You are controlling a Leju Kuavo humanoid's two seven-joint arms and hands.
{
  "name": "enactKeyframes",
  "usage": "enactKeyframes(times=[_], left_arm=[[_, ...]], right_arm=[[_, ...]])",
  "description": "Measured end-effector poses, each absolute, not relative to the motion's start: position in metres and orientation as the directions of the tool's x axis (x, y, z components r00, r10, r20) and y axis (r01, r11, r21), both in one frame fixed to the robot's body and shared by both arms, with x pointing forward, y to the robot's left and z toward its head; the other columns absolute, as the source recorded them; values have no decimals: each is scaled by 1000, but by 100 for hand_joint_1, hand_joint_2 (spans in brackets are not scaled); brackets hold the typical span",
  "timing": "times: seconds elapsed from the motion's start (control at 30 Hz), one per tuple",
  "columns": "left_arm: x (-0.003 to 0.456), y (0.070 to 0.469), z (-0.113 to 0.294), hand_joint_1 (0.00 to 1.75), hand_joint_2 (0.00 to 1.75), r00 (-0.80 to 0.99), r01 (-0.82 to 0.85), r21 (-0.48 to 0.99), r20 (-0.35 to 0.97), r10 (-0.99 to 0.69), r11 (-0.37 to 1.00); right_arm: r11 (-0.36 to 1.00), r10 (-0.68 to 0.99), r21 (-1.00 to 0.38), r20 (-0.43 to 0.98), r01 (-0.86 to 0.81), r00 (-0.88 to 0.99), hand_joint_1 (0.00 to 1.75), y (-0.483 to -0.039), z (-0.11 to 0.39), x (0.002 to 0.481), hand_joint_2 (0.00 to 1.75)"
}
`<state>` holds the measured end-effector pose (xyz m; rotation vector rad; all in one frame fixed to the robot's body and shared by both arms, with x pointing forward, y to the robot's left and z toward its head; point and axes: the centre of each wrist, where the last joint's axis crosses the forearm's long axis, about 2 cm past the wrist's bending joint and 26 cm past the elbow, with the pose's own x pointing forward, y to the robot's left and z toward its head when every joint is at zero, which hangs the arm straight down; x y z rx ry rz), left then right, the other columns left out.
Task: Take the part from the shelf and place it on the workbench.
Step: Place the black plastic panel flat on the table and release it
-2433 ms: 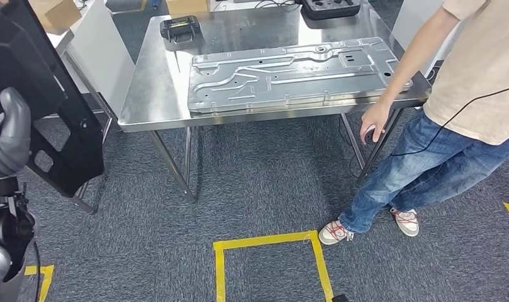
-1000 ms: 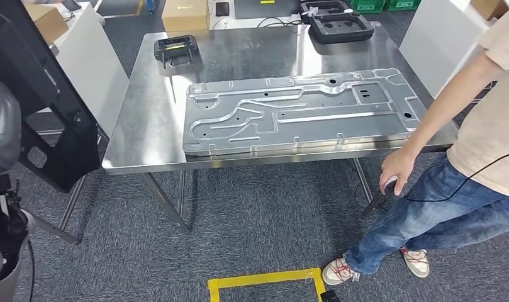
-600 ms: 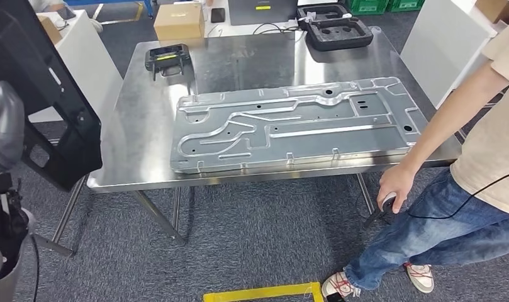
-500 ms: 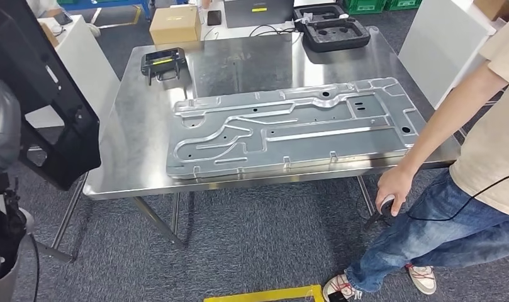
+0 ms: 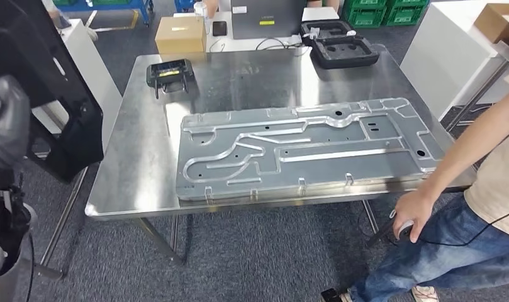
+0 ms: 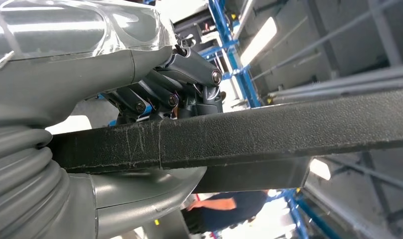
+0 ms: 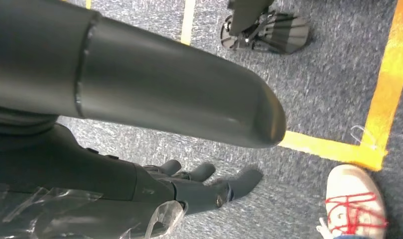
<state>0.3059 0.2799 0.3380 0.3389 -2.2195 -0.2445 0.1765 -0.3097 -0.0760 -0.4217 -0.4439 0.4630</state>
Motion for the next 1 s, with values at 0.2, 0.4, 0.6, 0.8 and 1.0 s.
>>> enactKeyframes(times=[0.2, 0.4, 0.6, 0.8, 1.0], left_arm=[[305, 270, 335, 175, 175, -602, -147, 337, 715, -354, 930], [309, 255, 340, 175, 175, -625, -146, 397, 673, -396, 906], [312, 243, 340, 175, 175, -628, -120, 415, 672, -393, 902], [317, 229, 342, 175, 175, -654, -133, 437, 636, -410, 890], [319, 199, 352, 175, 175, -680, -355, 661, 302, -668, 661]], right_arm=[[811, 512, -479, 304, -335, 804, 0, -310, -76, 176, 0], [807, 522, -482, 312, -341, 794, 0, -308, -72, 186, 0], [806, 524, -484, 317, -340, 790, 0, -306, -70, 191, 0], [805, 534, -479, 323, -351, 781, 0, -300, -68, 198, 0], [800, 554, -469, 342, -374, 759, 0, -289, -61, 212, 0]])
